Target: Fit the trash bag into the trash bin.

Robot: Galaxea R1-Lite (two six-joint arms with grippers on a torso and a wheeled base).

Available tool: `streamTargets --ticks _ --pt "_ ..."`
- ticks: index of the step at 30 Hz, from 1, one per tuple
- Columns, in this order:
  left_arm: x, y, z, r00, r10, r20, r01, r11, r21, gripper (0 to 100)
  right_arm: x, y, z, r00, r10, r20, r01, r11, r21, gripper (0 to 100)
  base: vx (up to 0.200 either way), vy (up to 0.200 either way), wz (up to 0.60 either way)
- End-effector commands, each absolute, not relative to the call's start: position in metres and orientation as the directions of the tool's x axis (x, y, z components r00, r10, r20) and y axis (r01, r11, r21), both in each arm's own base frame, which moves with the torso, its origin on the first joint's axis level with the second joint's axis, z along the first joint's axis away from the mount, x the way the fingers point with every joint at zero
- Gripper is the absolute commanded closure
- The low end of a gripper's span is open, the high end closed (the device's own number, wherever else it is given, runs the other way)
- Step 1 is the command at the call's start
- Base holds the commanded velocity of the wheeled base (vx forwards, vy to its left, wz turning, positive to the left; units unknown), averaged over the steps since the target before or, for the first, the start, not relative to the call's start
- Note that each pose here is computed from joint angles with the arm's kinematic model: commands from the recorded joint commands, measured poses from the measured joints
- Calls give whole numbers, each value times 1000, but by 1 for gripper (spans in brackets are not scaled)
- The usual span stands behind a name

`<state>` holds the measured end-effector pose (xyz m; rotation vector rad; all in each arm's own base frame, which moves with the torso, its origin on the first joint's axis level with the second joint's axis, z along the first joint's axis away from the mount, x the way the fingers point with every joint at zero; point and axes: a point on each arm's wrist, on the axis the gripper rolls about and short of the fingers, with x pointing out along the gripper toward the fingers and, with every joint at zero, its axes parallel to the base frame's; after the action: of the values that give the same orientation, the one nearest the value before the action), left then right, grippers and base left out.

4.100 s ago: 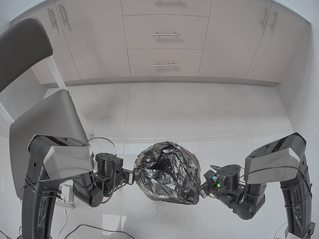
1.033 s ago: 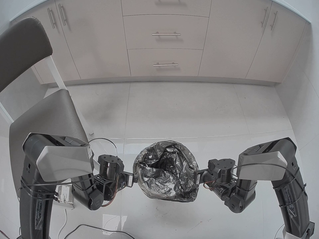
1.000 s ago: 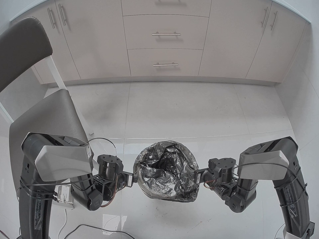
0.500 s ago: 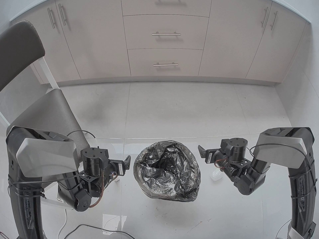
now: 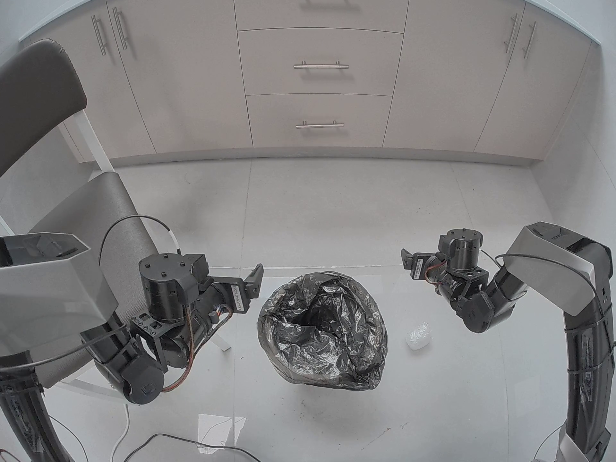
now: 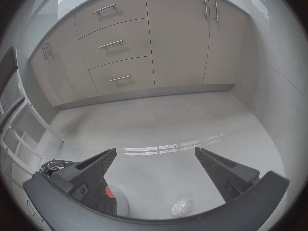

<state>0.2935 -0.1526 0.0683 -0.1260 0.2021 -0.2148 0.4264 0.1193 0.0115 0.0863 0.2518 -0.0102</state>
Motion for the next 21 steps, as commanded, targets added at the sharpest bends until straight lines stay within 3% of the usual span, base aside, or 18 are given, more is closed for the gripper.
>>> streamTargets --ticks 1,8,21 --pt "276 -166 96 951 -288 -111 267 948 -172 0 429 119 9 967 -2 -254 23 997 79 0 0 0 0" --pt "249 -167 125 938 -340 -59 324 927 -187 0 454 105 7 933 -45 -356 56 998 20 0 0 0 0" --pt "251 -143 151 955 -292 -58 274 938 -211 0 515 110 -13 884 -75 -462 56 997 -54 0 0 0 0"
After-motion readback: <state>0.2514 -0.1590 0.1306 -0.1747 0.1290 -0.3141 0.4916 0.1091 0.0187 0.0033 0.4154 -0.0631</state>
